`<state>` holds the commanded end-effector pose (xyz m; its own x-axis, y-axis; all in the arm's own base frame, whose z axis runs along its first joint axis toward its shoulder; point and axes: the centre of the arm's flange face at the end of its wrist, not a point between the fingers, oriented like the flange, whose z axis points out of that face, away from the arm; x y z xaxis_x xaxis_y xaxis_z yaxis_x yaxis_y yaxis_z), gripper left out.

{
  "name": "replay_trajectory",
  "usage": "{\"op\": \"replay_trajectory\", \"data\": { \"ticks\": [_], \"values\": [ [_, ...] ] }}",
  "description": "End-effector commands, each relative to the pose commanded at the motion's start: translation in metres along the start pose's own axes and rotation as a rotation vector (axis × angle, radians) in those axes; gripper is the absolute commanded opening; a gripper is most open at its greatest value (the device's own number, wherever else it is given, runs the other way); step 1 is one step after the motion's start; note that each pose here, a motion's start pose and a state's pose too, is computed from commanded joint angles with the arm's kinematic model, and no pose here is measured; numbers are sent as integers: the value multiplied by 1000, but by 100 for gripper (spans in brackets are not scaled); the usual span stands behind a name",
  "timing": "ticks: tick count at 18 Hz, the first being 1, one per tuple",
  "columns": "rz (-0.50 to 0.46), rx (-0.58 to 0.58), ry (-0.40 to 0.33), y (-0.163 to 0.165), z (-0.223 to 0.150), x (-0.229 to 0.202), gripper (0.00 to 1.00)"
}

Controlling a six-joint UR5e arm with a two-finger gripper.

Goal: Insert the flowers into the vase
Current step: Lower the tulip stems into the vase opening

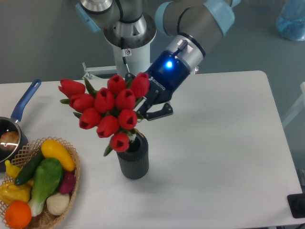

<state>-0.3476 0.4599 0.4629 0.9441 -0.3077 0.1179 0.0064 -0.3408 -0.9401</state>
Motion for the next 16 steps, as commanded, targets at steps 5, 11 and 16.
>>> {"op": "replay_trajectory", "data": {
  "ticks": [5,11,16],
  "values": [
    [13,-6,9,16,4,1,16],
    [26,-10,13,25,7,-2,16],
    [44,-12,14,33,8,-12,16]
  ]
}}
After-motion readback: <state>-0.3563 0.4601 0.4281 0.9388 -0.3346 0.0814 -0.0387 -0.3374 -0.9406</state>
